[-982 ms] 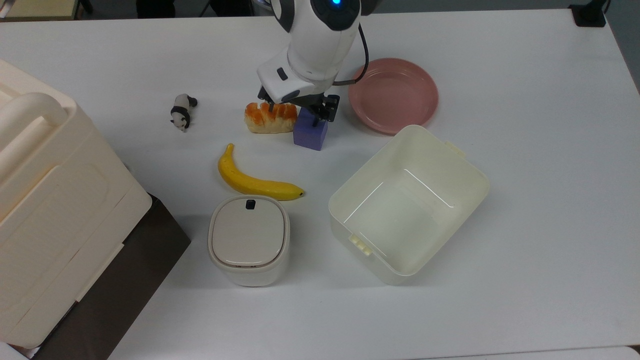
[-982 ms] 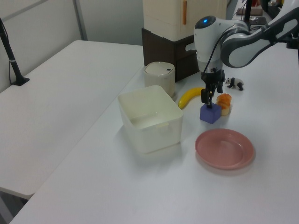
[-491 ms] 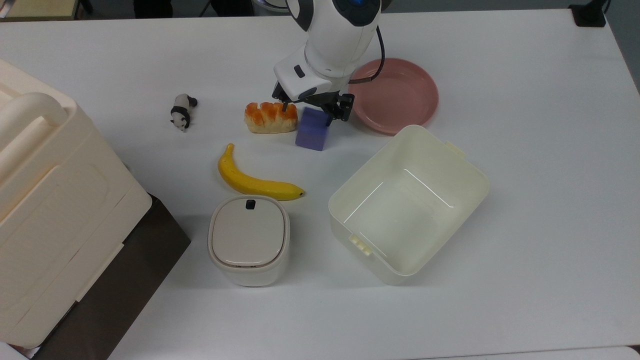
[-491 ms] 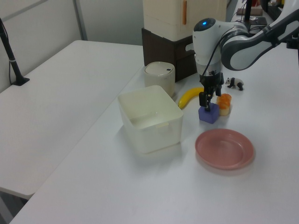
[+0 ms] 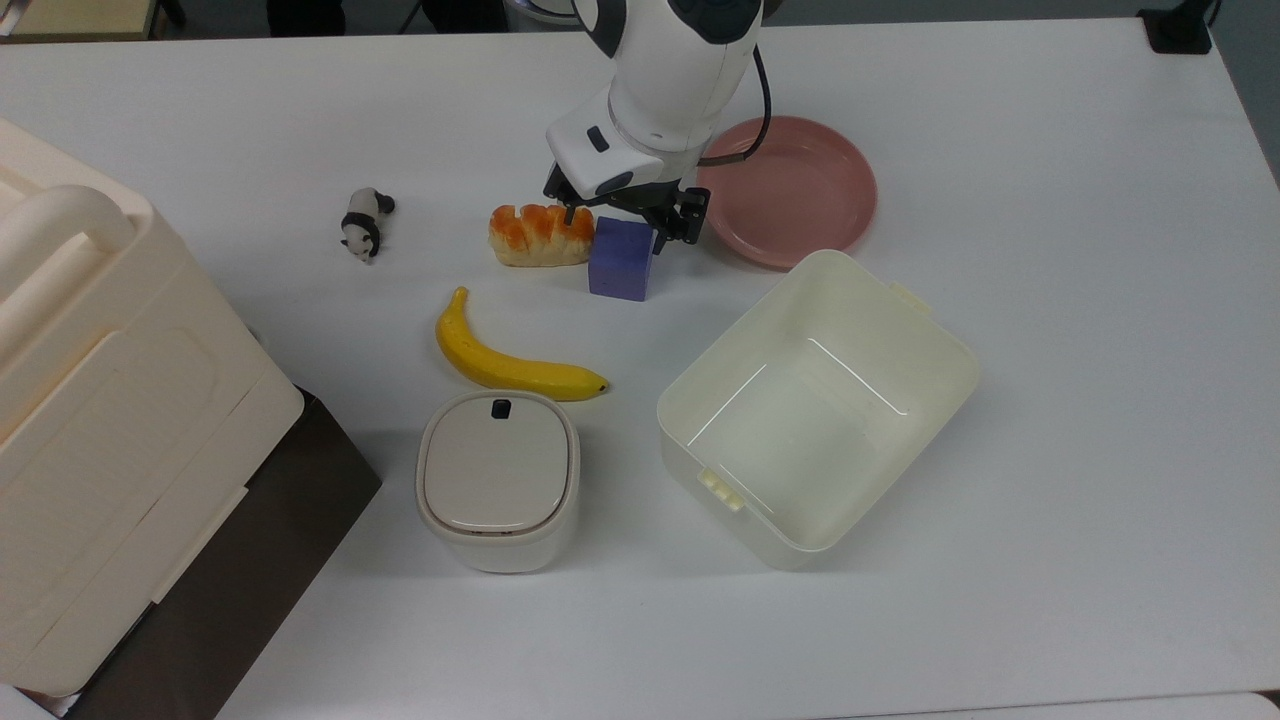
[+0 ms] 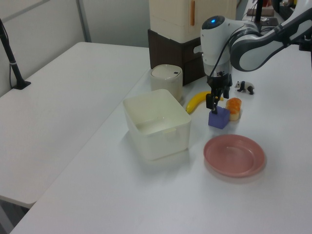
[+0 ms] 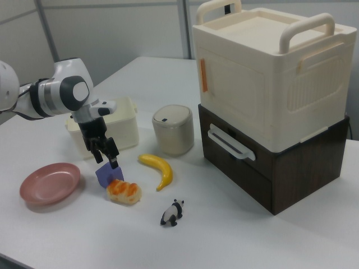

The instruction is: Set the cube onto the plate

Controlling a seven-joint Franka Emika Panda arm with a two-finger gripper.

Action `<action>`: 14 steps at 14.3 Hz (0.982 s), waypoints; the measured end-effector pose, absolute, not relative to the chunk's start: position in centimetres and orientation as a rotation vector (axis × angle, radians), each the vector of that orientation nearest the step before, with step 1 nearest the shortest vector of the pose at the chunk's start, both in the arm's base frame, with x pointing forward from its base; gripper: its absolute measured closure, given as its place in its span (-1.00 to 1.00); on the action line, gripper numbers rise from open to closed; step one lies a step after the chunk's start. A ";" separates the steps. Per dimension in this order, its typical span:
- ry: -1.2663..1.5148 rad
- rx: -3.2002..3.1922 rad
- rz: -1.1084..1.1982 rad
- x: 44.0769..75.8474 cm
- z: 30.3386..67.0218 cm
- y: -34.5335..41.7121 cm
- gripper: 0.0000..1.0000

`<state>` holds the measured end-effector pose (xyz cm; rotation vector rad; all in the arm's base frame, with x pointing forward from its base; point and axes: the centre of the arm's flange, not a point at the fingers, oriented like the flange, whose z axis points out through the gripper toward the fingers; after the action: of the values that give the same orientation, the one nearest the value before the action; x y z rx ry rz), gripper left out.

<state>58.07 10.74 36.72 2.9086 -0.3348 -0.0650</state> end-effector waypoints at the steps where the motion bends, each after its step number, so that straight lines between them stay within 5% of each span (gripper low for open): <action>1: -0.334 2.909 -0.064 58.0 36.7 11.0 -1.00; 12: -0.324 2.850 -0.097 58.0 32.2 12.3 -1.00; 14: -0.324 2.849 -0.104 58.0 31.9 12.3 -0.88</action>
<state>58.02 12.29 31.91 2.8491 -0.3243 -0.1039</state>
